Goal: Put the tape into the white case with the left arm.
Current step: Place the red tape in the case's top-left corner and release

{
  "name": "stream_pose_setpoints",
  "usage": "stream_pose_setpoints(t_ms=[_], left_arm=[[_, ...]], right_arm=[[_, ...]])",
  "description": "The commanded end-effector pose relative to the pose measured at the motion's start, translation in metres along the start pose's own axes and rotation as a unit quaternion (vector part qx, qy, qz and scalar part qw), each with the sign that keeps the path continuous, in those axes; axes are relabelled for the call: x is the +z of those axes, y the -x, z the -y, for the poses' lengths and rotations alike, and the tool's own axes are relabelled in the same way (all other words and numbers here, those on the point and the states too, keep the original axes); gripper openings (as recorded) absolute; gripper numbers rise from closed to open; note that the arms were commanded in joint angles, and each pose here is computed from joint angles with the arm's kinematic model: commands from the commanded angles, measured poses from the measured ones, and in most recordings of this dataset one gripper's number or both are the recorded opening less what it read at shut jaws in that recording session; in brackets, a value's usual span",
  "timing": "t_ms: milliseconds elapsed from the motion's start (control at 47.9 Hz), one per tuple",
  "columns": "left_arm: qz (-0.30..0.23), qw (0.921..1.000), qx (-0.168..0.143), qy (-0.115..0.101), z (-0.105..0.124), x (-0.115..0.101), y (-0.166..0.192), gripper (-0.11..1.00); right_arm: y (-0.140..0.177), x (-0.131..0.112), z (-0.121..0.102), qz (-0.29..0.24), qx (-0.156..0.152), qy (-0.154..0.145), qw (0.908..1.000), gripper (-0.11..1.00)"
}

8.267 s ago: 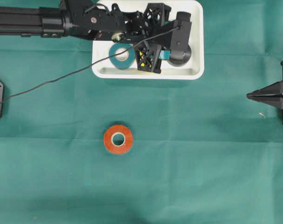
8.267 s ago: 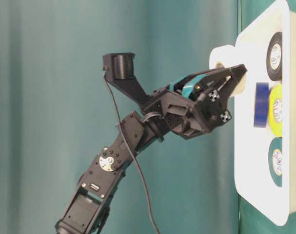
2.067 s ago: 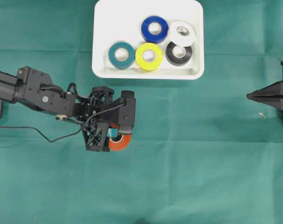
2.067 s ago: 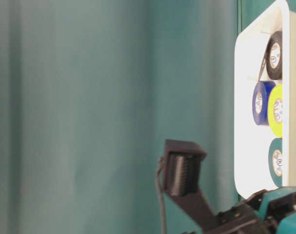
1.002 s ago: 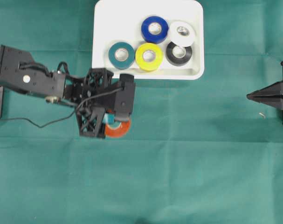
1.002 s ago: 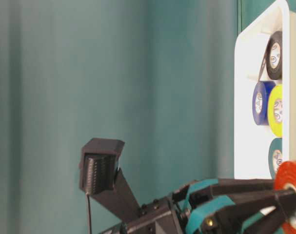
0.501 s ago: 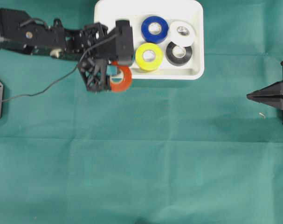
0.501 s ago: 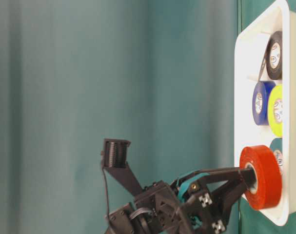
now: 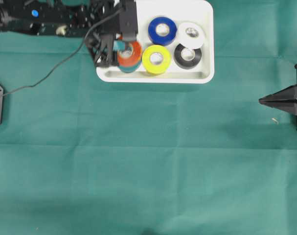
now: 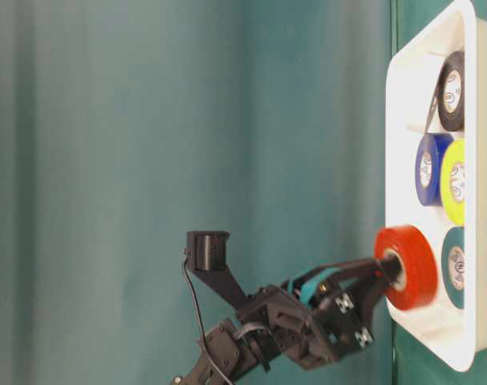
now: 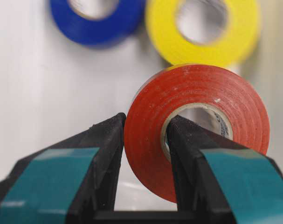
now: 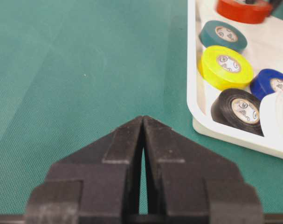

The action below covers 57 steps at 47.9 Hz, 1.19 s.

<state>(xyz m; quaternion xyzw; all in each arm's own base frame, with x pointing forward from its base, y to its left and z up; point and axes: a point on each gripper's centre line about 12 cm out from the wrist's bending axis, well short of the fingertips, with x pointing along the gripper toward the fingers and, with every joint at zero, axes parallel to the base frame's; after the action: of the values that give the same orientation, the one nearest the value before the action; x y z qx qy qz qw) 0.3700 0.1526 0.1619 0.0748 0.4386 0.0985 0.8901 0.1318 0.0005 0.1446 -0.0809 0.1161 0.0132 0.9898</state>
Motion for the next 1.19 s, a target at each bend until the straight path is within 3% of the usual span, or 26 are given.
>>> stream_pose_setpoints(t_ms=[0,271,522,710,772,981,1169], left_arm=[[0.028,0.9993,0.022,0.011,-0.018,0.013,0.004,0.26],[0.016,0.9987,0.037,0.032,-0.043,0.009,-0.013,0.26],[0.015,0.9986,0.038,0.032,-0.046,0.011,-0.021,0.27],[0.017,0.9986,0.039,0.032,-0.046,0.010,-0.017,0.79],[0.018,0.9986,0.039,0.032,-0.046,0.011,-0.016,0.92],[0.025,0.9983,0.040,0.033,-0.044,0.013,-0.008,0.93],[0.043,0.9986,0.027,0.016,-0.020,0.018,0.015,0.92]], right_arm=[[-0.001,0.002,0.000,0.004,0.000,0.000,1.0000,-0.09],[-0.001,0.003,0.000,0.004,0.000,0.001,1.0000,-0.09],[-0.001,0.002,0.000,0.004,0.000,0.001,1.0000,-0.09],[-0.001,0.002,0.000,0.003,0.000,0.001,1.0000,-0.09],[-0.001,0.003,0.000,0.004,0.000,0.001,1.0000,-0.09],[-0.001,0.002,0.000,0.003,0.000,0.002,1.0000,-0.09],[-0.001,0.002,0.000,0.003,0.000,0.002,1.0000,-0.09]])
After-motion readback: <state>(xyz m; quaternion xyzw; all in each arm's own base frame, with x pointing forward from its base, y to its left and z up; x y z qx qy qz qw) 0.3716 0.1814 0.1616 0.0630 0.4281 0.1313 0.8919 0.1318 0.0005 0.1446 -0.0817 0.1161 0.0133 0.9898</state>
